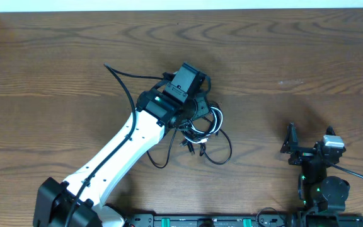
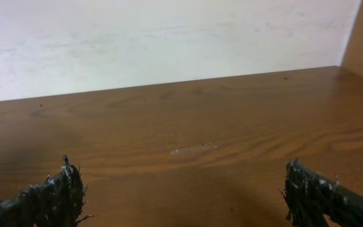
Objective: Untangle cables
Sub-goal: 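Lift the gripped cable loops with the left gripper, adjusting the grip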
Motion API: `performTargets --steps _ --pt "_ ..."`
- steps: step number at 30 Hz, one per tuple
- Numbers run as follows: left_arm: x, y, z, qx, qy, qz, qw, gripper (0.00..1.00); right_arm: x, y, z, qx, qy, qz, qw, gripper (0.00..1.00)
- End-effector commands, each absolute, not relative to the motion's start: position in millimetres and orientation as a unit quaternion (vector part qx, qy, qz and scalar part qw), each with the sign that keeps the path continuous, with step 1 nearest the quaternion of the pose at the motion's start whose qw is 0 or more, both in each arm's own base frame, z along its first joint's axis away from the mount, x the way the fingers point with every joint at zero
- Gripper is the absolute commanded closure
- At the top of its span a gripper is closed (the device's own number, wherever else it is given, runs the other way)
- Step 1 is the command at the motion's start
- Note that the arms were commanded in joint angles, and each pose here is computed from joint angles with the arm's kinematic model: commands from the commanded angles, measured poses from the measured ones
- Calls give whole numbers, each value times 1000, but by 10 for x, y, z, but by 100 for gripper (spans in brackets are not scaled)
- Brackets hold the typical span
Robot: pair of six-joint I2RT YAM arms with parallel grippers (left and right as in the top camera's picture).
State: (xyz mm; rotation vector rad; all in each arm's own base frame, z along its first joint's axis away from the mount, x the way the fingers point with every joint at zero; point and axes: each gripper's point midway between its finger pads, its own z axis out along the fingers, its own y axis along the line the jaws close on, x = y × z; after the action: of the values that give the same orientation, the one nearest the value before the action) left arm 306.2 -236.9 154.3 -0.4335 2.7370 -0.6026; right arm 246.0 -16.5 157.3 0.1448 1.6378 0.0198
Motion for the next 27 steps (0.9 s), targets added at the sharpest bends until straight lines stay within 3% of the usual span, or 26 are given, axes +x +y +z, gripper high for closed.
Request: performTargets --steps 1,6,12,17,27 --pt "3227 -2130 1513 -135 958 -142 209 30 2457 -167 1572 70 729 11 681 1" --pt "3449 -1961 1449 -61 960 -61 267 29 2457 -167 1571 70 729 11 681 1" --pt "3590 -2062 1101 -39 965 -44 254 29 2457 -167 1572 70 729 11 681 1" --pt "3598 -2068 756 15 974 -9 225 49 2457 -167 1572 70 729 11 681 1" --pt "3624 -1995 646 51 973 27 222 50 2457 -167 1571 70 729 11 681 1"
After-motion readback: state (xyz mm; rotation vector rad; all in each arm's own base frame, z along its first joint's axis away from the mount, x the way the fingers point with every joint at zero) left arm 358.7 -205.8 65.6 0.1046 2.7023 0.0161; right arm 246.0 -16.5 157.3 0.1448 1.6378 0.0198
